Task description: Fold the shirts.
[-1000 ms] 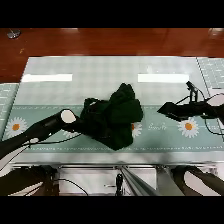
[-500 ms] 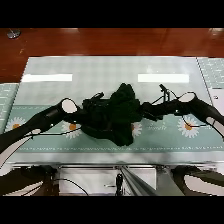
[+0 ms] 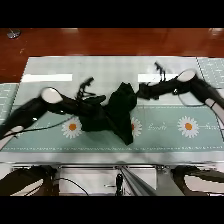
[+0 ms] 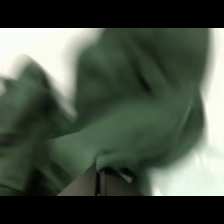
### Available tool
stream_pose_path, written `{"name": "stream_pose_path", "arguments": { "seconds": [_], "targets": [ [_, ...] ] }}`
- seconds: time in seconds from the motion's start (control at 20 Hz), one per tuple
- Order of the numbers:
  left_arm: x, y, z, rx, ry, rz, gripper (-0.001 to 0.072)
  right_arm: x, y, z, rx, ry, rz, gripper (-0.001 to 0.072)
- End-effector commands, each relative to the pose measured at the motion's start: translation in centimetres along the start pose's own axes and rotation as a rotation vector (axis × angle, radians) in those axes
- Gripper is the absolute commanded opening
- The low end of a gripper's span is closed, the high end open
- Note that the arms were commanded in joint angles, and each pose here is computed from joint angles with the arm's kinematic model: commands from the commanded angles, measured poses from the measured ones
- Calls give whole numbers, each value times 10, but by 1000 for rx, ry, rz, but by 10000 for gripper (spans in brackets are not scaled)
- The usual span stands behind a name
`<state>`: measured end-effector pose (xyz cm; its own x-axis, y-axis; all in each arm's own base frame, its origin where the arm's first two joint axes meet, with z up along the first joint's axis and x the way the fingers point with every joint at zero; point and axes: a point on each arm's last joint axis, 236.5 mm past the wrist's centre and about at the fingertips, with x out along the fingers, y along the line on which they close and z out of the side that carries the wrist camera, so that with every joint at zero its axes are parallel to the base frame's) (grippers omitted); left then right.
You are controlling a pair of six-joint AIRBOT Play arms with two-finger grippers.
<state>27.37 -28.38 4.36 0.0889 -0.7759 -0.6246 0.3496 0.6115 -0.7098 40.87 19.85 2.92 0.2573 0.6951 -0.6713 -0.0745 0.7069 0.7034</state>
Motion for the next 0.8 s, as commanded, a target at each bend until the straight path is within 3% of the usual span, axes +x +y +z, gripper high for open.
{"name": "stream_pose_path", "arguments": {
  "seconds": [0.0,0.15,0.25,0.4,0.65,0.75],
  "targets": [
    [-129,-29,101,112,-429,48,24,-124,83,99,-141,-314,24,26],
    [-277,-79,169,206,-834,114,23,-244,182,130,-348,-568,74,26],
    [-350,-125,172,327,-973,161,24,-310,235,110,-503,-698,53,26],
    [-425,-179,143,476,-1113,285,24,-384,261,55,-627,-870,-87,27],
    [-497,-184,61,527,-1245,839,24,-486,241,-40,-616,-1136,-395,26],
    [-503,-181,27,464,-1267,946,24,-502,225,-77,-578,-1160,-471,27]
  ]
}}
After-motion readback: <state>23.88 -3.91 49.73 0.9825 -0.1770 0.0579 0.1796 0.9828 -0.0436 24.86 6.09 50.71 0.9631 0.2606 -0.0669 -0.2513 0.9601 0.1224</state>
